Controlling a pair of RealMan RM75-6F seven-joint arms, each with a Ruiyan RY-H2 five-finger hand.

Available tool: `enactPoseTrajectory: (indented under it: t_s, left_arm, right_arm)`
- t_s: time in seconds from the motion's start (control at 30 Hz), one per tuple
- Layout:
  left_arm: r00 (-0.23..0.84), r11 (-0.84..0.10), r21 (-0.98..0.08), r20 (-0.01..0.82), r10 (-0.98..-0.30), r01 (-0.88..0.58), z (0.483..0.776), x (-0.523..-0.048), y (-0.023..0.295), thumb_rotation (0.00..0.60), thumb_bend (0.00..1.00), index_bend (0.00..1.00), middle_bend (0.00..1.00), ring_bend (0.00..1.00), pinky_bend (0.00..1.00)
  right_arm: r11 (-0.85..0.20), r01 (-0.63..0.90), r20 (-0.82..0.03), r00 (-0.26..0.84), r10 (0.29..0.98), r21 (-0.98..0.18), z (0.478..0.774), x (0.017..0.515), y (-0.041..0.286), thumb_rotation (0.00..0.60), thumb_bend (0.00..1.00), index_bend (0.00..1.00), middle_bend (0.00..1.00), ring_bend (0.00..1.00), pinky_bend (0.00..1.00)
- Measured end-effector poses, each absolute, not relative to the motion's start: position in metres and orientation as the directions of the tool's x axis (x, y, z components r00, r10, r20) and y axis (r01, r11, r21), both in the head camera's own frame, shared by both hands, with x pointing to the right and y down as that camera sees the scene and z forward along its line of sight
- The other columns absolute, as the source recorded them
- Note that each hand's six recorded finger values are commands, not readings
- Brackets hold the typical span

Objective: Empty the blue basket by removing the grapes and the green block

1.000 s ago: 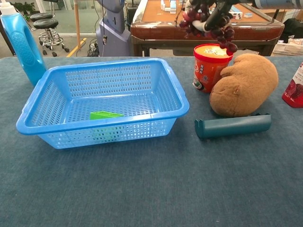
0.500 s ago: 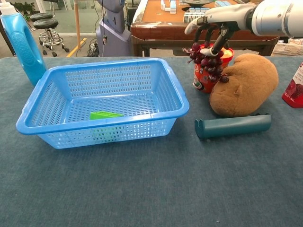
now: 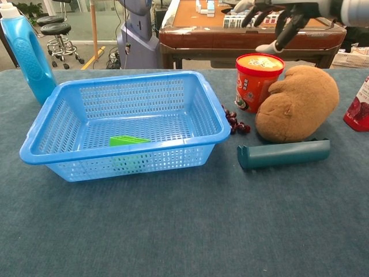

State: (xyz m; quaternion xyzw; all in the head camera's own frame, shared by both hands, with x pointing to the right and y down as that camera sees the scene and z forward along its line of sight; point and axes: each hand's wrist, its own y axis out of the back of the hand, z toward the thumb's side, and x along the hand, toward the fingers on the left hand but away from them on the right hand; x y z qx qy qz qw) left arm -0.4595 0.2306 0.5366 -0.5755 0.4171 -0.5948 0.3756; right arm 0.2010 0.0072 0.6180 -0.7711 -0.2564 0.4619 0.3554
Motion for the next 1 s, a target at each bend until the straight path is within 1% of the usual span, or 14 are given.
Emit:
enactPoseTrajectory:
  t_s: [0.17, 0.33, 0.47, 0.67, 0.8, 0.9, 1.0]
  left_arm:
    - [-0.04, -0.371, -0.928, 0.373, -0.927, -0.043, 0.537, -0.455, 0.227, 0.6, 0.19, 0.11, 0.08, 0.09, 0.15]
    - [-0.036, -0.375, -0.926, 0.376, -0.926, -0.04, 0.538, -0.455, 0.223, 0.6, 0.19, 0.11, 0.08, 0.09, 0.15]
    - [-0.04, -0.384, -0.923, 0.385, -0.922, -0.04, 0.54, -0.455, 0.222, 0.6, 0.19, 0.11, 0.08, 0.09, 0.15]
    - [-0.027, -0.39, -0.92, 0.391, -0.92, -0.044, 0.544, -0.452, 0.221, 0.6, 0.19, 0.12, 0.08, 0.09, 0.15]
    - [0.029, -0.366, -0.929, 0.365, -0.931, -0.051, 0.542, -0.444, 0.21, 0.6, 0.19, 0.13, 0.08, 0.09, 0.15]
    - [0.102, -0.364, -0.929, 0.356, -0.929, -0.075, 0.542, -0.433, 0.197, 0.6, 0.19, 0.14, 0.08, 0.09, 0.15]
    - [0.201, -0.373, -0.921, 0.347, -0.916, -0.11, 0.543, -0.414, 0.18, 0.6, 0.19, 0.17, 0.11, 0.13, 0.15]
  right_arm:
    - [-0.604, 0.054, -0.531, 0.42, 0.736, -0.795, 0.603, 0.238, 0.042, 0.6, 0.32, 0.08, 0.23, 0.21, 0.44]
    - [-0.588, 0.034, -0.534, 0.378, 0.756, -0.808, 0.591, 0.278, 0.076, 0.6, 0.32, 0.08, 0.23, 0.21, 0.44]
    - [-0.569, 0.03, -0.531, 0.324, 0.783, -0.822, 0.579, 0.314, 0.105, 0.6, 0.32, 0.08, 0.23, 0.21, 0.44]
    - [-0.546, 0.032, -0.525, 0.233, 0.819, -0.837, 0.565, 0.359, 0.14, 0.6, 0.32, 0.08, 0.23, 0.21, 0.44]
    - [-0.54, 0.043, -0.524, 0.187, 0.831, -0.841, 0.556, 0.38, 0.155, 0.6, 0.32, 0.08, 0.23, 0.21, 0.44]
    - [-0.536, 0.039, -0.522, 0.173, 0.835, -0.843, 0.551, 0.388, 0.161, 0.6, 0.32, 0.08, 0.23, 0.21, 0.44]
    - [-0.528, 0.043, -0.514, 0.172, 0.84, -0.848, 0.546, 0.39, 0.162, 0.6, 0.32, 0.08, 0.23, 0.21, 0.44]
